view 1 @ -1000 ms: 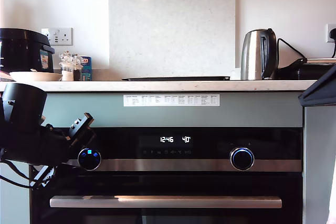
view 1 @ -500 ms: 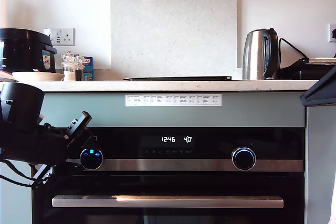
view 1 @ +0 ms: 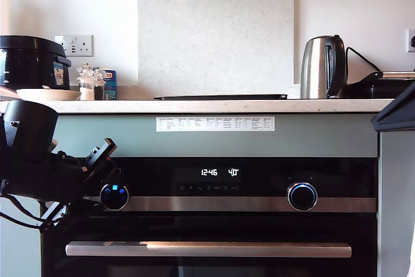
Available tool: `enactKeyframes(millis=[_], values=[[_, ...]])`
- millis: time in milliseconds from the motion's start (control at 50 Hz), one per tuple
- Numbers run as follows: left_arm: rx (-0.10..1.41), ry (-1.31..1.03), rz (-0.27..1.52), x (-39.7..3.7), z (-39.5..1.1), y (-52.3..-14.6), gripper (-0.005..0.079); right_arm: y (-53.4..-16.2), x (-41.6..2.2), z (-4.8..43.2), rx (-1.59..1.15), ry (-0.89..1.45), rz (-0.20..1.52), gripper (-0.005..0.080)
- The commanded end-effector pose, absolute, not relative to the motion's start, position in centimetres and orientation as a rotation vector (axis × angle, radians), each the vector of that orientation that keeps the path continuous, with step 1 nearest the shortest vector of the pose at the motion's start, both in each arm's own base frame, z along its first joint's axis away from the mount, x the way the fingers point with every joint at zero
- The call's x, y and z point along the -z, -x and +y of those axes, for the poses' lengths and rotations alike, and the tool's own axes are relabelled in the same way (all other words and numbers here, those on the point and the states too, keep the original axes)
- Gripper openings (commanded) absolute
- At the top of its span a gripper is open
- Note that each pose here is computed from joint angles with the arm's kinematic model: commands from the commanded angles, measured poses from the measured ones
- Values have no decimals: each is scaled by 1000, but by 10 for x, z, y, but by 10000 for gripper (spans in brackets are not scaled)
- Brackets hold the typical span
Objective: Switch the oven into grill with fan mode by turning the left rotary switch to the symbol with a fan and a grill above it
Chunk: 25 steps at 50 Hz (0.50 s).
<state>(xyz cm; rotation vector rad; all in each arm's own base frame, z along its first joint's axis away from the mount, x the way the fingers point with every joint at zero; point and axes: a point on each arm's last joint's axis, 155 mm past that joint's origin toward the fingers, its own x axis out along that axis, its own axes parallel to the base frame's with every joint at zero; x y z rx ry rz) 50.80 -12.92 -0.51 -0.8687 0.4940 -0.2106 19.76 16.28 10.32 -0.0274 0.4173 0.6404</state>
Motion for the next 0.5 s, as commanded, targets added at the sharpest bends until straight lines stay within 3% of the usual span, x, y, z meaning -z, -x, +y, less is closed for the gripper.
enactKeyframes(millis=[0,480], values=[[184,858,393,-20,-117,-538,448,-198,-101,162,-633,28,420,-12],[254,823,494,-12,-145,-536,447,-199,-102,161,-626,29,419,-12]])
